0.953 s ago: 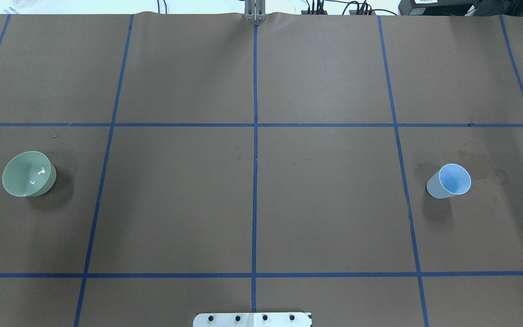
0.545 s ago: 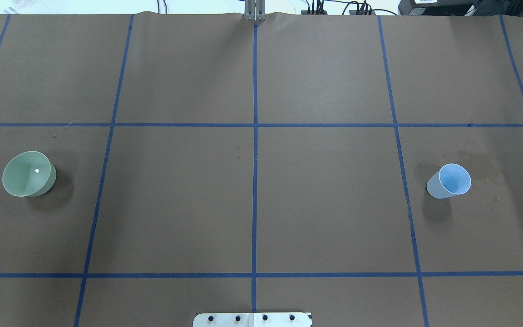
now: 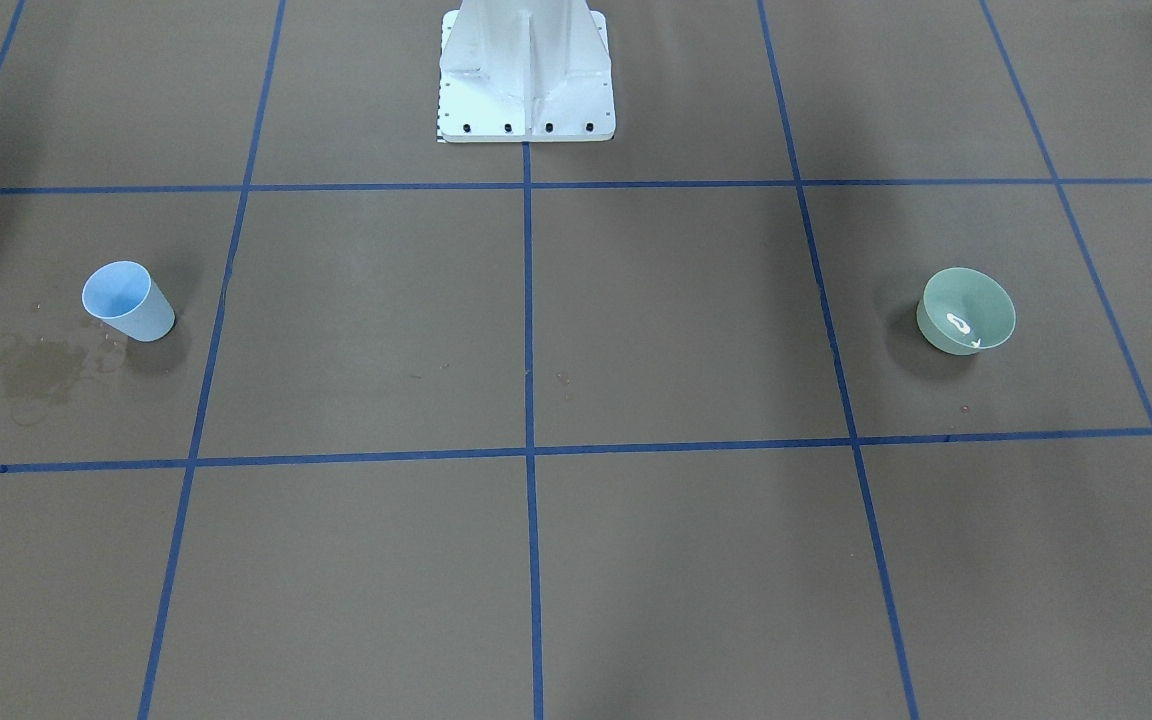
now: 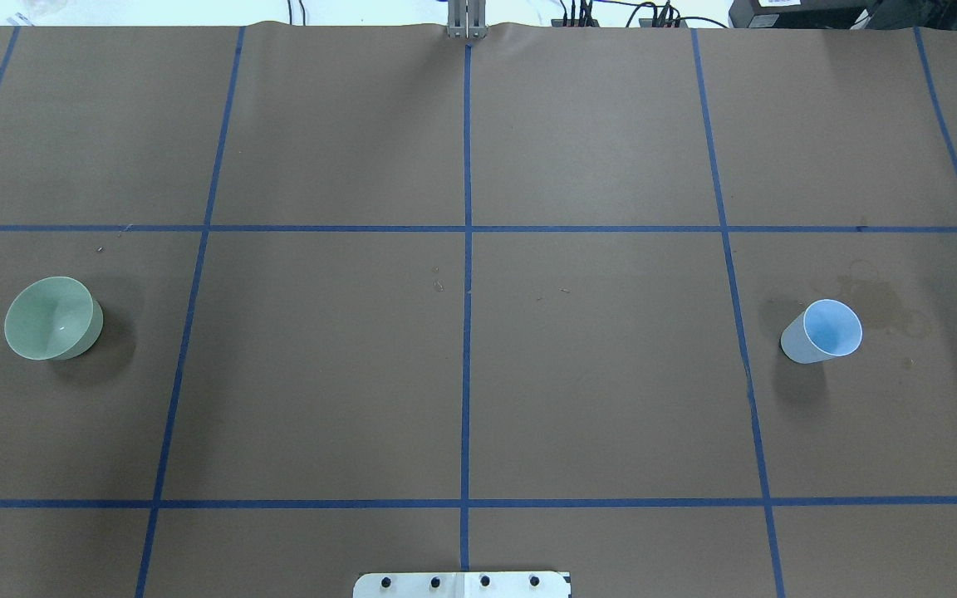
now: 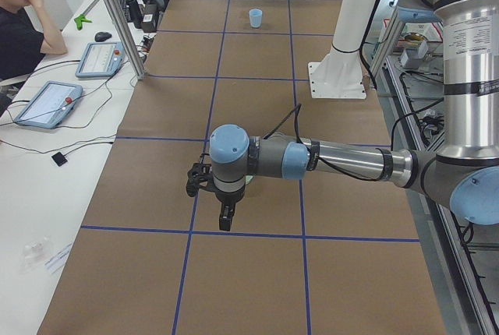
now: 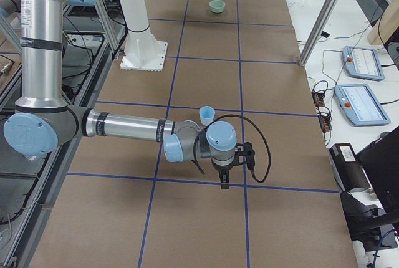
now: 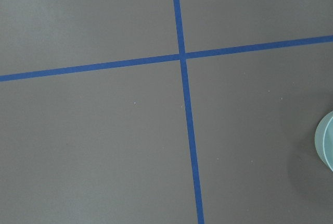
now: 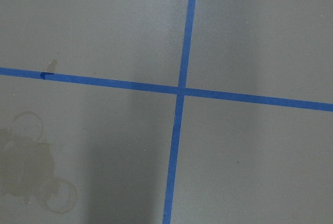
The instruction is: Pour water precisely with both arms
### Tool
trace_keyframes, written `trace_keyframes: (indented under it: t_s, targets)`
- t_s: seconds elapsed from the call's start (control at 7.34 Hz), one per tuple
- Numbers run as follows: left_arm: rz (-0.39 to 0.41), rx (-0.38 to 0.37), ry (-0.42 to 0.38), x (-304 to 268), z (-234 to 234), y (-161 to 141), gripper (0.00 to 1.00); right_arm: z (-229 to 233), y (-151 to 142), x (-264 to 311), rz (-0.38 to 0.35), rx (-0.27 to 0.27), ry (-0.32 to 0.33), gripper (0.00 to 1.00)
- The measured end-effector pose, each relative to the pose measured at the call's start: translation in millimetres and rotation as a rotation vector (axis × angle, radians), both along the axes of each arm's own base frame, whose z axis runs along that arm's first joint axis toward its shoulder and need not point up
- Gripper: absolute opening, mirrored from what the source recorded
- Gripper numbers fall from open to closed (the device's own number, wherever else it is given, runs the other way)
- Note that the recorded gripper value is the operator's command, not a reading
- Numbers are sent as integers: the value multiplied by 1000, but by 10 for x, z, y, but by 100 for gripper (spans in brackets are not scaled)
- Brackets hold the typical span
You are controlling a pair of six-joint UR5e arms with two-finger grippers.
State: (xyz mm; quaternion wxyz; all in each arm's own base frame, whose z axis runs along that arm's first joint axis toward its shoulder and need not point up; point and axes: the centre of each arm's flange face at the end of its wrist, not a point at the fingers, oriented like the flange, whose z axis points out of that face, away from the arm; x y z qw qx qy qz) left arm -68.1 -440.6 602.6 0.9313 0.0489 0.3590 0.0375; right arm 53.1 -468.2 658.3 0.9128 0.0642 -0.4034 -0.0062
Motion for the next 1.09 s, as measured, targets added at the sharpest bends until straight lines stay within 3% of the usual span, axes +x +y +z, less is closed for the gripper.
trace_keyframes:
  t_s: [0.41,0.68,1.09]
  targets:
    - [-3,-11,1,8,11,-23,100,-619,15,87,55,-88,0,99]
    - [-2,-22,1,10,81,-28,100,-616,86,105,55,-115,36,99]
    - [-2,-27,0,9,102,-32,100,-574,100,104,53,-124,40,99]
